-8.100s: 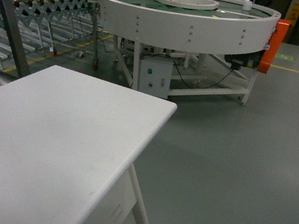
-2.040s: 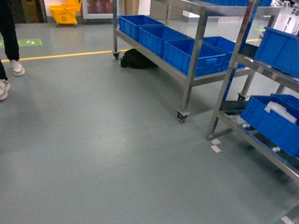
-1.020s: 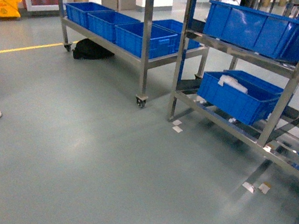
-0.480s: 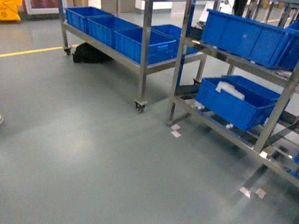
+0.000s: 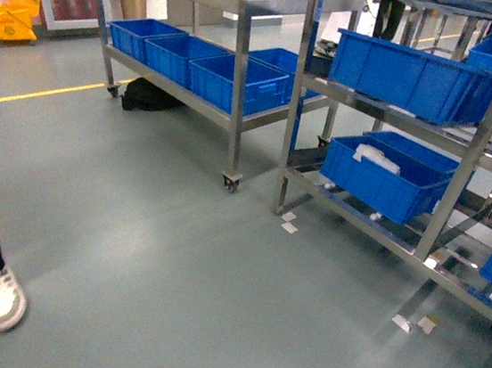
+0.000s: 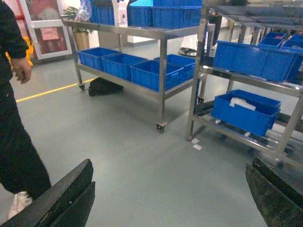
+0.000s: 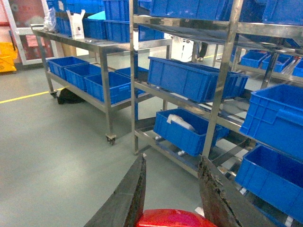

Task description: Pick red block from blue box to shelf

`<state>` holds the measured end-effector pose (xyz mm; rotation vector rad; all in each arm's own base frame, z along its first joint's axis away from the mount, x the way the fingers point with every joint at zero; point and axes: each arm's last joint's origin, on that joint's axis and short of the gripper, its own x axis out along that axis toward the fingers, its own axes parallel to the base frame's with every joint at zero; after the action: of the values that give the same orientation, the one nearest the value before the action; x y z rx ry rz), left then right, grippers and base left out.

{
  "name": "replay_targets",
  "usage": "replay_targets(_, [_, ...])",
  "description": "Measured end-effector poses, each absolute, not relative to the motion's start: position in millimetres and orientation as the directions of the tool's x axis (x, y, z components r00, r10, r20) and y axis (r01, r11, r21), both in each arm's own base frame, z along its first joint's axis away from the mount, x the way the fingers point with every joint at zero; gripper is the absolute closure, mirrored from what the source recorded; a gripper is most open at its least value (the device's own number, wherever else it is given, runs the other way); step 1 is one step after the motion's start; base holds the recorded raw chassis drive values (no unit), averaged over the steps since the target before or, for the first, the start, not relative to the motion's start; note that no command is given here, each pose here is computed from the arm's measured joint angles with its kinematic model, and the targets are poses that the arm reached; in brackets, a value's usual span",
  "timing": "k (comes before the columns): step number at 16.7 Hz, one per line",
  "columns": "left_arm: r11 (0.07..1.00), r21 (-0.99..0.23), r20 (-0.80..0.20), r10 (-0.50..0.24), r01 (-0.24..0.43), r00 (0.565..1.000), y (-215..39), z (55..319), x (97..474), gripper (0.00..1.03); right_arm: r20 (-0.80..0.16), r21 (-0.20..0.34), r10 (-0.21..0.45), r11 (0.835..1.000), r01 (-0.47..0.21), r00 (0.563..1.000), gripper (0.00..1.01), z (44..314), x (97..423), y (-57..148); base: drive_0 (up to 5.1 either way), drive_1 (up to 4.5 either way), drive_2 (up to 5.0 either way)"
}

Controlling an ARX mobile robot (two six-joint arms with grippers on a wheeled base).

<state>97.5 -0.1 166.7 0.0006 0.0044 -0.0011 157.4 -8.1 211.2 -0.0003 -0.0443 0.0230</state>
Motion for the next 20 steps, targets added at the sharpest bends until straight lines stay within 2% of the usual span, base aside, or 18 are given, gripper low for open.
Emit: replay_targets(20, [1.0,0.001,0.0,0.001,-0.001,1.0,0.0,167.1,97.5,0.05,0.045,-0.001,0.024,1.0,-0.024,0.999,0.74,211.3,157.4,-7.9,0.0,0.0,0.0])
